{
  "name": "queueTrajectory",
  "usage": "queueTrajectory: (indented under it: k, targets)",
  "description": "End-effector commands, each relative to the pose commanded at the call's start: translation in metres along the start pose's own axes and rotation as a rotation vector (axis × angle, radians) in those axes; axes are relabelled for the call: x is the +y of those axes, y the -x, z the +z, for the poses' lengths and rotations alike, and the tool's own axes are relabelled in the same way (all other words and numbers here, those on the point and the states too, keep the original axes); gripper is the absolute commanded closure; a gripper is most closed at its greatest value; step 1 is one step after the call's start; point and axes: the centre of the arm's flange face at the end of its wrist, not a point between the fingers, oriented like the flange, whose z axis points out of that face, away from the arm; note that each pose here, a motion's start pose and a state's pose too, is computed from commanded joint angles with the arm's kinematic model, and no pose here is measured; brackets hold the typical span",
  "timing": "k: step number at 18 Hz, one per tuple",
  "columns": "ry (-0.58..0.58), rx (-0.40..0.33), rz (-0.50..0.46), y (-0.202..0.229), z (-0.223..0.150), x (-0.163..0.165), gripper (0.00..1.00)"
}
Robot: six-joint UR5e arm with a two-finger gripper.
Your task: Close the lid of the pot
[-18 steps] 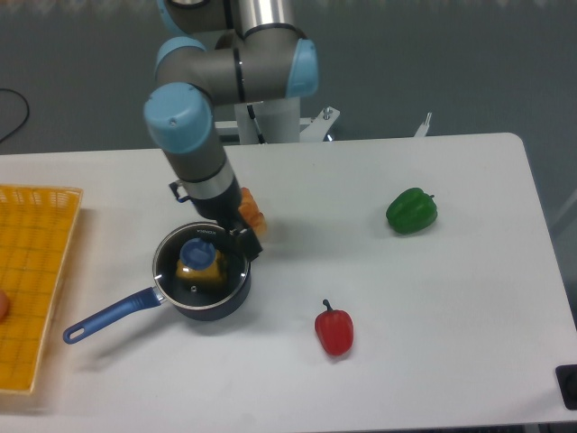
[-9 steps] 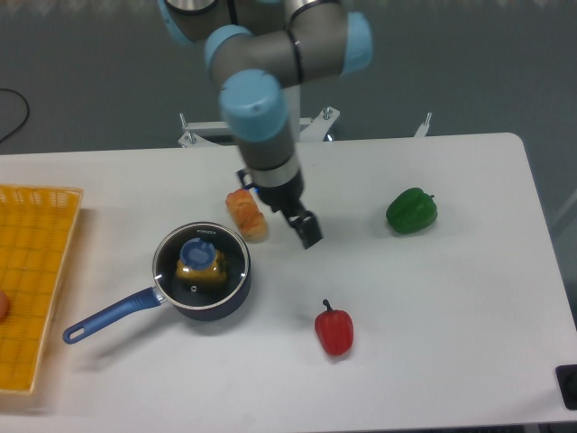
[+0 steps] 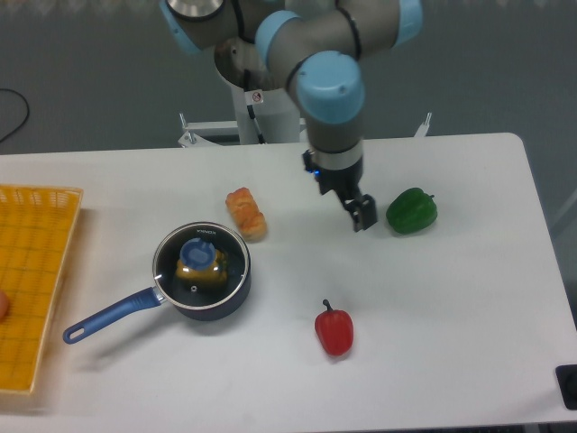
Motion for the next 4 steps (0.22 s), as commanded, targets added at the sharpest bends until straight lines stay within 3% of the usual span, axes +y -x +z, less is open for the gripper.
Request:
queueTrajectory:
  k: [4]
  targets:
    - [-0.011, 0.0, -0.014, 0.0047, 0.0023, 0.0085, 0.0]
